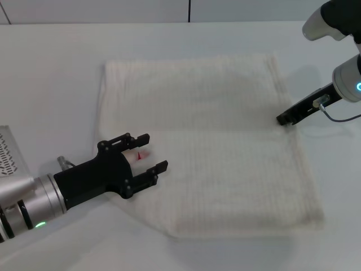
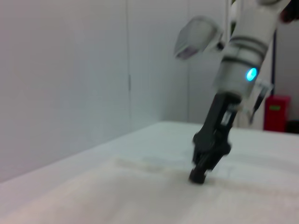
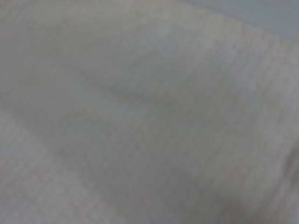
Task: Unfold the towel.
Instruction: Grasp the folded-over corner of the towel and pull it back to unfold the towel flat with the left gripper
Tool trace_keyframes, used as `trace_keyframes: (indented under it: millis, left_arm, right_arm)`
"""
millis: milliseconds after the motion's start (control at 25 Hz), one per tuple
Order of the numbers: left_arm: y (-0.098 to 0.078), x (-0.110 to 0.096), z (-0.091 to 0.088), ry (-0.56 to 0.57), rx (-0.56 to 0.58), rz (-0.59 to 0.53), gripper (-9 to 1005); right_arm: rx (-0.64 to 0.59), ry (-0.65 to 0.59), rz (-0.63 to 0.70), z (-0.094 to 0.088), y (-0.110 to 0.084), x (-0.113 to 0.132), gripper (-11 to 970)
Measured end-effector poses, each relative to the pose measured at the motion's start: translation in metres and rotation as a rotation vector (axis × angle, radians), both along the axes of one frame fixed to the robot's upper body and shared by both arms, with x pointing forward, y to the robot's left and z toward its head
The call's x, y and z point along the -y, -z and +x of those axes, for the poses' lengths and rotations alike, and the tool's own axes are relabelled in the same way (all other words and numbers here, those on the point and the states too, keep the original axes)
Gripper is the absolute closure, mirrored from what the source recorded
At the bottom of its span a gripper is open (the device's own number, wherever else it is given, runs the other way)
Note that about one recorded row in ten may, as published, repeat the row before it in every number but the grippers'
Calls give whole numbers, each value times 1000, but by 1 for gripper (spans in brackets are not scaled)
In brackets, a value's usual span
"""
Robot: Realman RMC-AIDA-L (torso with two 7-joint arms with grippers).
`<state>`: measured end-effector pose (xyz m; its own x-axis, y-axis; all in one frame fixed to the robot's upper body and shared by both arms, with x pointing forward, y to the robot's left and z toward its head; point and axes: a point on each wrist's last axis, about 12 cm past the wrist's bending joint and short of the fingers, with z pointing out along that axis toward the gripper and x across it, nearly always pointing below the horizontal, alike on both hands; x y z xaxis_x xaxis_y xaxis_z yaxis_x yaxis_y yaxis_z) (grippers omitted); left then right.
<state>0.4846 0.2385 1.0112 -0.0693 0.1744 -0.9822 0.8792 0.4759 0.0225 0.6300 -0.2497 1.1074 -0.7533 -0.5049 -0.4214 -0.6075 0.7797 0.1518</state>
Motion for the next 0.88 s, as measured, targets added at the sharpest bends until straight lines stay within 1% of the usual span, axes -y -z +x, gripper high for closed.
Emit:
trace_keyframes:
  millis: [80, 240, 480, 720, 880]
  left_arm:
    - [4, -2, 2, -24, -12, 31, 329]
    - [4, -4, 2, -28, -14, 36, 329]
    - [5, -11, -8, -26, -21, 22, 340]
    - [6, -13, -13, -25, -16, 23, 490]
    - [6, -14, -14, -26, -9, 19, 626]
  right_arm:
    - [1, -1, 0, 0, 0, -1, 960]
    - [5, -1, 1, 1, -1, -1, 960]
    - [12, 4, 0, 3, -4, 1, 960]
    - [19, 0, 0, 5, -6, -1, 960]
    - [22, -2, -1, 6, -8, -1, 960]
